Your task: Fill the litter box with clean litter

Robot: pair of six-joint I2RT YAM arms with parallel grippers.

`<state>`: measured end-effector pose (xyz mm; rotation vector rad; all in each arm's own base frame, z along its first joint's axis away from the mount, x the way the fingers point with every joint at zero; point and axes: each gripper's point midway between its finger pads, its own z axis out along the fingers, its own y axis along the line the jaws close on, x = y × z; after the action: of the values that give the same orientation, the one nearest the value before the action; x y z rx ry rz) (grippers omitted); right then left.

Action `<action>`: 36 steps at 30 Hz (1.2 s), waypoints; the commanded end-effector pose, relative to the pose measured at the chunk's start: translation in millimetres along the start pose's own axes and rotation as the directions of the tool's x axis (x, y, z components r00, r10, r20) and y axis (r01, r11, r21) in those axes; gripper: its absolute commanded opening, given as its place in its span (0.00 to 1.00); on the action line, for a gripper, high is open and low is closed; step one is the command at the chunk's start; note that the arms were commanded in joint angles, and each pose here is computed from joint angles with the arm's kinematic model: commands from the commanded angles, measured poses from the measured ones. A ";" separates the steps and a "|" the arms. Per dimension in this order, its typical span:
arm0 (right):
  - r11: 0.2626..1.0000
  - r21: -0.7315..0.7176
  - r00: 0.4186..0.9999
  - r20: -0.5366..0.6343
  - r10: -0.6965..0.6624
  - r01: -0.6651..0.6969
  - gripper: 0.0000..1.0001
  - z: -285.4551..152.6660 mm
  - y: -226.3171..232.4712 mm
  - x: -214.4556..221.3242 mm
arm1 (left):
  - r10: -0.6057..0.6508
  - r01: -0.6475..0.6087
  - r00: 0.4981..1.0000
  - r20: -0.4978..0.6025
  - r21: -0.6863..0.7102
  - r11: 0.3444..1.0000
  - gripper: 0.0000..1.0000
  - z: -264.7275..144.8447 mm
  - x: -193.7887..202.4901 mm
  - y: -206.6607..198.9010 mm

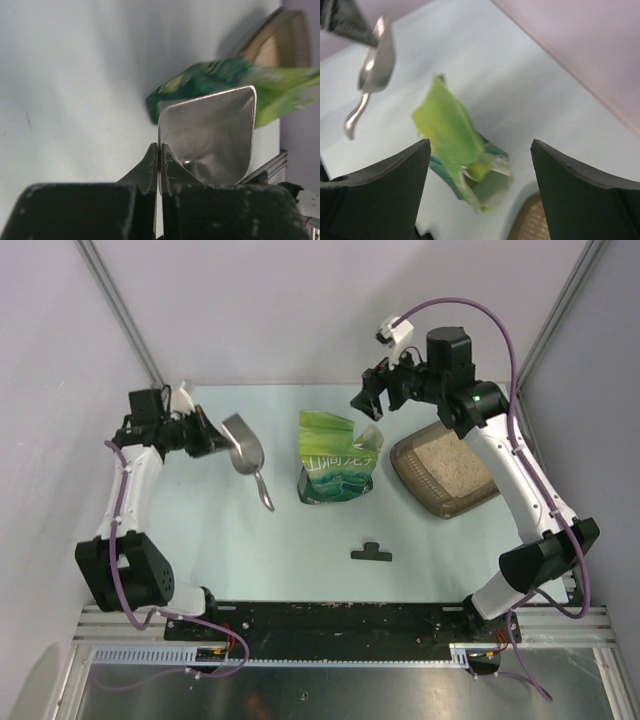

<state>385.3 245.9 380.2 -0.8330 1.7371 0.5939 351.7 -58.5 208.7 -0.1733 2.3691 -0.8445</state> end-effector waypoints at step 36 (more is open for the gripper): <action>0.923 -0.384 0.996 0.072 0.055 -0.024 0.67 145.8 170.6 -43.2 | 0.008 -0.168 0.908 0.420 0.347 0.923 0.00 -80.5 -141.6 -151.9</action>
<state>340.2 459.8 356.6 -1.0997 1.6316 1.0619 419.1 -86.0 394.3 -0.1020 1.8470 -1.0709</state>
